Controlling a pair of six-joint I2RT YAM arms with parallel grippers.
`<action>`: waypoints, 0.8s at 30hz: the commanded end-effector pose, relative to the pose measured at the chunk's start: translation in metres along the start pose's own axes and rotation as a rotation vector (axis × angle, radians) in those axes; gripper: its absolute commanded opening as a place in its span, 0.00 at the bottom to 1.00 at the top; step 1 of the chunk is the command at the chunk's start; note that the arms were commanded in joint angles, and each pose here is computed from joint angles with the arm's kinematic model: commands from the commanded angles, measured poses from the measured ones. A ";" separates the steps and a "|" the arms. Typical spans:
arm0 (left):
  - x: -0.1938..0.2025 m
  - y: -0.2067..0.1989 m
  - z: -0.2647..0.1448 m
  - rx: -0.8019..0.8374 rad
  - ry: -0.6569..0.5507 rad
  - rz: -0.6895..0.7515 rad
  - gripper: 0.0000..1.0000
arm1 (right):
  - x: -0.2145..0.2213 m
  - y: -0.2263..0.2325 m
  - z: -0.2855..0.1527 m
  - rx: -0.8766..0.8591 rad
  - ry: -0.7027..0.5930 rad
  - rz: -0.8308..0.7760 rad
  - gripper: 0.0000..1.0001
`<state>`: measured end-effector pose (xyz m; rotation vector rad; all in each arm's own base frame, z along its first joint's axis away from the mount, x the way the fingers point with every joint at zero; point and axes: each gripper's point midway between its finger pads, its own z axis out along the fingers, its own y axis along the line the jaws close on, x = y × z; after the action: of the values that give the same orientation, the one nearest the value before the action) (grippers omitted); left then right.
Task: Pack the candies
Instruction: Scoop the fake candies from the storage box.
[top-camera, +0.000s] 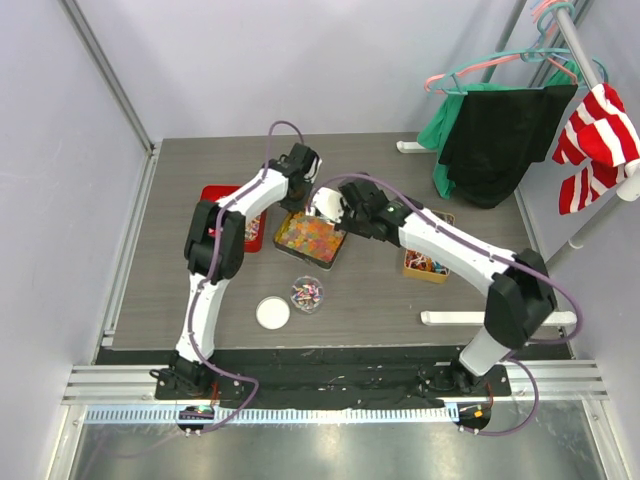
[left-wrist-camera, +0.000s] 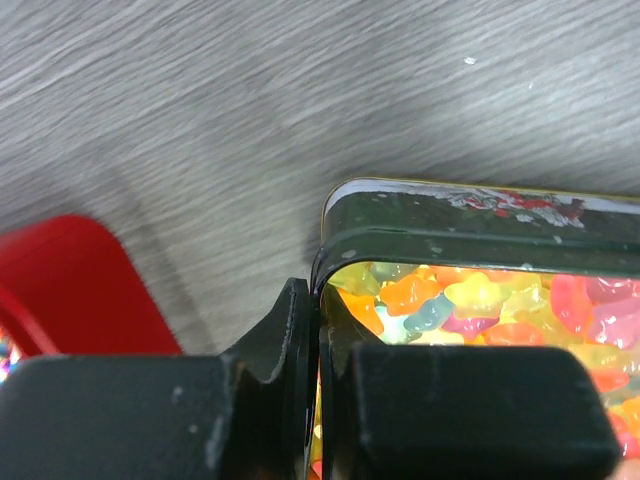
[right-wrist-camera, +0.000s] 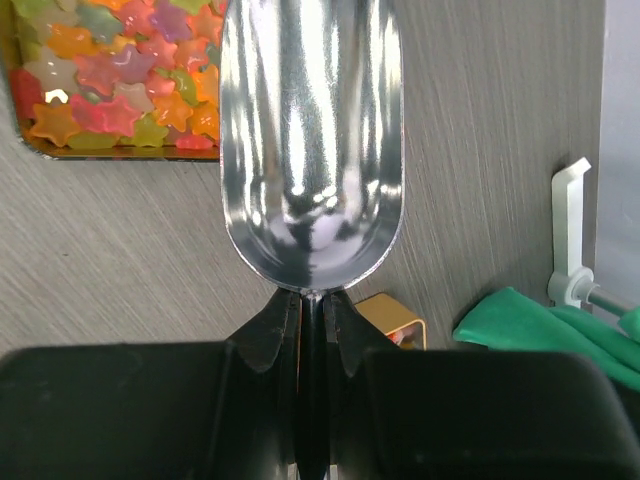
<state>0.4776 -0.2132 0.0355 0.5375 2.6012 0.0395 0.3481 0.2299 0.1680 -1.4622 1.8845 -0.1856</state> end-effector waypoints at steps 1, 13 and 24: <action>-0.070 0.035 -0.051 -0.107 -0.319 -0.091 0.00 | -0.014 -0.019 -0.008 0.017 0.028 -0.058 0.01; -0.090 0.042 -0.092 -0.081 -0.515 -0.186 0.00 | -0.012 -0.037 -0.012 0.042 0.257 -0.257 0.01; -0.091 0.036 -0.096 -0.046 -0.503 -0.168 0.00 | -0.013 -0.042 0.009 0.131 0.469 -0.478 0.01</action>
<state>0.5029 -0.1975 0.1066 0.3338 2.2852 0.0087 0.3721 0.2272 0.1577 -1.8866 1.8854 -0.7196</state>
